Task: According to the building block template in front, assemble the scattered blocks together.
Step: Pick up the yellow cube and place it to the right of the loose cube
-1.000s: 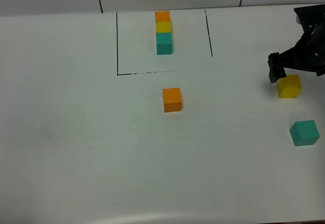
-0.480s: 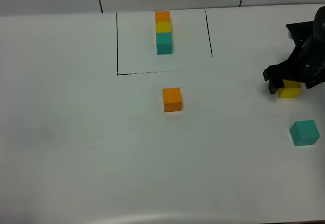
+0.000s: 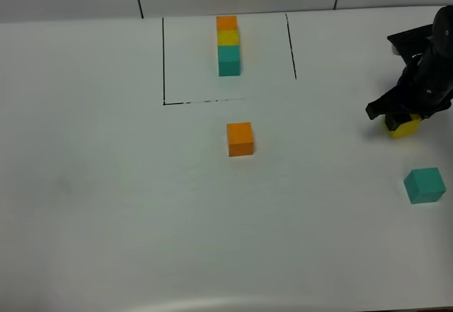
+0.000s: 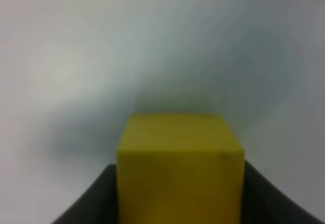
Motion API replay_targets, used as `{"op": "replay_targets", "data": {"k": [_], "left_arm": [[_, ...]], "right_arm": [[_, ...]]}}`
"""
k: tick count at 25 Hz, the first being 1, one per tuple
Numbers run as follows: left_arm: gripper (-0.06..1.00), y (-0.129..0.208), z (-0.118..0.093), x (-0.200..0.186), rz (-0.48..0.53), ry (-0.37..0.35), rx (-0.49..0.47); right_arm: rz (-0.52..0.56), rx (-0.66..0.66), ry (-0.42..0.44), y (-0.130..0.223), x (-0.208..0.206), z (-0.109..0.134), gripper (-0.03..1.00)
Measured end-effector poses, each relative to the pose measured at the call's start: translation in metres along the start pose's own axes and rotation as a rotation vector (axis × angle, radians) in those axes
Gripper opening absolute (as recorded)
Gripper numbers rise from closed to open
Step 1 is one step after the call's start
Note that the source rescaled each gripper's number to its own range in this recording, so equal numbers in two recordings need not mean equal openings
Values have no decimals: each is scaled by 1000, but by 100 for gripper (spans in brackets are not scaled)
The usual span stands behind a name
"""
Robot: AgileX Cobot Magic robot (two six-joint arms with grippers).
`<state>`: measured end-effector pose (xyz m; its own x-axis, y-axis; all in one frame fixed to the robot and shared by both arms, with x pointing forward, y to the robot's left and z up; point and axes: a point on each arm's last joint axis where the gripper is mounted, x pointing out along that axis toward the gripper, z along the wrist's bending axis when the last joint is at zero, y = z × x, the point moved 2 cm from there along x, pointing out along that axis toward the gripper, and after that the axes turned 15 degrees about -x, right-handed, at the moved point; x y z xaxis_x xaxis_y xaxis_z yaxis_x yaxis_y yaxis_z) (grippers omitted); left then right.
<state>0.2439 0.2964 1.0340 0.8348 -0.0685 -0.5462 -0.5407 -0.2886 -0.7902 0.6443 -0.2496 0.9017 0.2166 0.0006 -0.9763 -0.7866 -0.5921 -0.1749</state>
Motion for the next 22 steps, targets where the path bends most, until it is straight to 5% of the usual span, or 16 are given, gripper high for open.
{"op": "replay_targets", "data": {"k": [7,11,22], "left_arm": [[67,0,0,0,0,0,0],[67,0,0,0,0,0,0],[67,0,0,0,0,0,0]], "right_arm": [[81,-758,-69,-19,-31,75,1],[68,-1065,-89,-30,-36,112,1],[-54,-1278,-98,-86,-34,151,1]]}}
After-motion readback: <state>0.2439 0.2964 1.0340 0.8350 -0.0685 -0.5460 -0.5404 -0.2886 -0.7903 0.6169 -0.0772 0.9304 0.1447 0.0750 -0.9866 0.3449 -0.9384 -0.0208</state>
